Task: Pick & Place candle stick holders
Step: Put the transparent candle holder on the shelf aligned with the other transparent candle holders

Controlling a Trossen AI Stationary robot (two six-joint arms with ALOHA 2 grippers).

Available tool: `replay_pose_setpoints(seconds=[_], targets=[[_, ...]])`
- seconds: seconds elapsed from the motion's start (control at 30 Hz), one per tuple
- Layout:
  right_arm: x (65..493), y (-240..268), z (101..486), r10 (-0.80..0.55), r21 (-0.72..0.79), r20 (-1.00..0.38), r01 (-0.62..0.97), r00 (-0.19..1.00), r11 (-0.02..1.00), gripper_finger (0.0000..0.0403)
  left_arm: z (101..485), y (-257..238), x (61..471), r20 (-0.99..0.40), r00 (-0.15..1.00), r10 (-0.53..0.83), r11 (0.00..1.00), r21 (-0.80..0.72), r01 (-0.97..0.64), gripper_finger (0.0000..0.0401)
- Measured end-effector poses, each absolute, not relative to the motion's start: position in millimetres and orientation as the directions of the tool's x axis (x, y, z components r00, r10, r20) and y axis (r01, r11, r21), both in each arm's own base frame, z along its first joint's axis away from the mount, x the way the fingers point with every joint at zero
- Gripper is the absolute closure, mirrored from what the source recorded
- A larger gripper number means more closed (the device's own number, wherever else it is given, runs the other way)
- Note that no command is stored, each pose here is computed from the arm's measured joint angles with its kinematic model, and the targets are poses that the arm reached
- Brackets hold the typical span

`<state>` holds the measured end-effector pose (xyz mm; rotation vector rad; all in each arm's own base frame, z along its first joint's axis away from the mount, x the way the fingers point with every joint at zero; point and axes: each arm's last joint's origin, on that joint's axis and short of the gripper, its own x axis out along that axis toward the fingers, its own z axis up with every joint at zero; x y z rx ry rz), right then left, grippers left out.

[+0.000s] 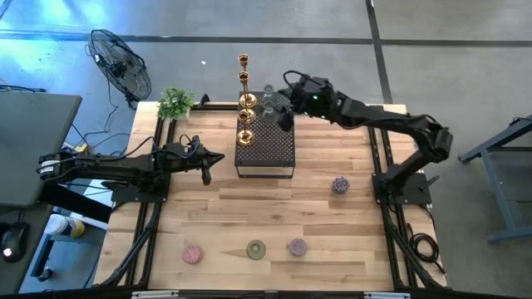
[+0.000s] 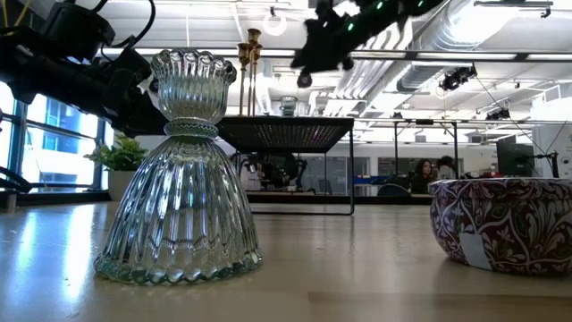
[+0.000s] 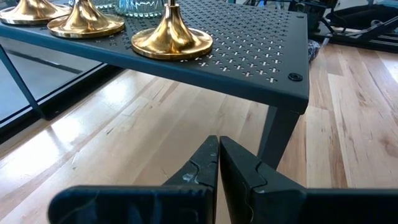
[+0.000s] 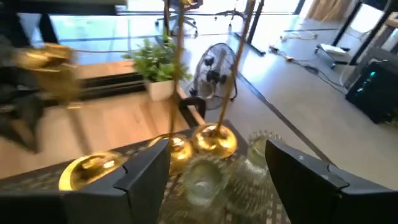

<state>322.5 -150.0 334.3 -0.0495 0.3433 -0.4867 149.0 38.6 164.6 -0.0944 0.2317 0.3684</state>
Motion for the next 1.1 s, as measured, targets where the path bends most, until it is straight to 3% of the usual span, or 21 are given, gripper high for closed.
replay_pose_setpoints(seconds=[0.17,0.37,0.43,0.6,0.83,0.93,1.1], targets=[[307.8,-104.6,340.6,-0.391,-0.116,-0.383,0.376,0.837,0.919,0.0201,164.2,38.6,148.9,-0.245,0.906,0.346,0.929,-0.049,-0.368,0.0391],[300.2,-20.8,279.1,-0.213,-0.064,-0.464,0.207,0.86,0.976,0.0359,162.5,38.5,148.5,-0.263,0.901,0.345,0.928,-0.046,-0.369,0.0391],[296.4,6.7,262.8,-0.176,-0.043,-0.467,0.177,0.866,0.983,0.0391,162.6,38.5,148.5,-0.262,0.901,0.345,0.928,-0.046,-0.369,0.0391],[293.9,64.7,232.9,-0.113,0.011,-0.542,0.142,0.833,0.99,0.0374,162.5,38.5,148.5,-0.262,0.901,0.345,0.928,-0.046,-0.369,0.0391],[319.7,115.4,218.2,0.078,0.081,-0.553,-0.04,0.829,0.996,0.0377,162.0,38.5,148.4,-0.267,0.9,0.345,0.928,-0.045,-0.369,0.0391],[336.9,129.8,213.8,0.158,0.101,-0.604,-0.122,0.781,0.987,0.0342,161.8,38.5,148.3,-0.27,0.899,0.345,0.928,-0.045,-0.369,0.0391],[362.9,147.1,218.8,0.177,0.029,-0.662,-0.212,0.728,0.977,0.0247,160.2,38.4,147.8,-0.286,0.894,0.343,0.928,-0.042,-0.37,0.0391]])
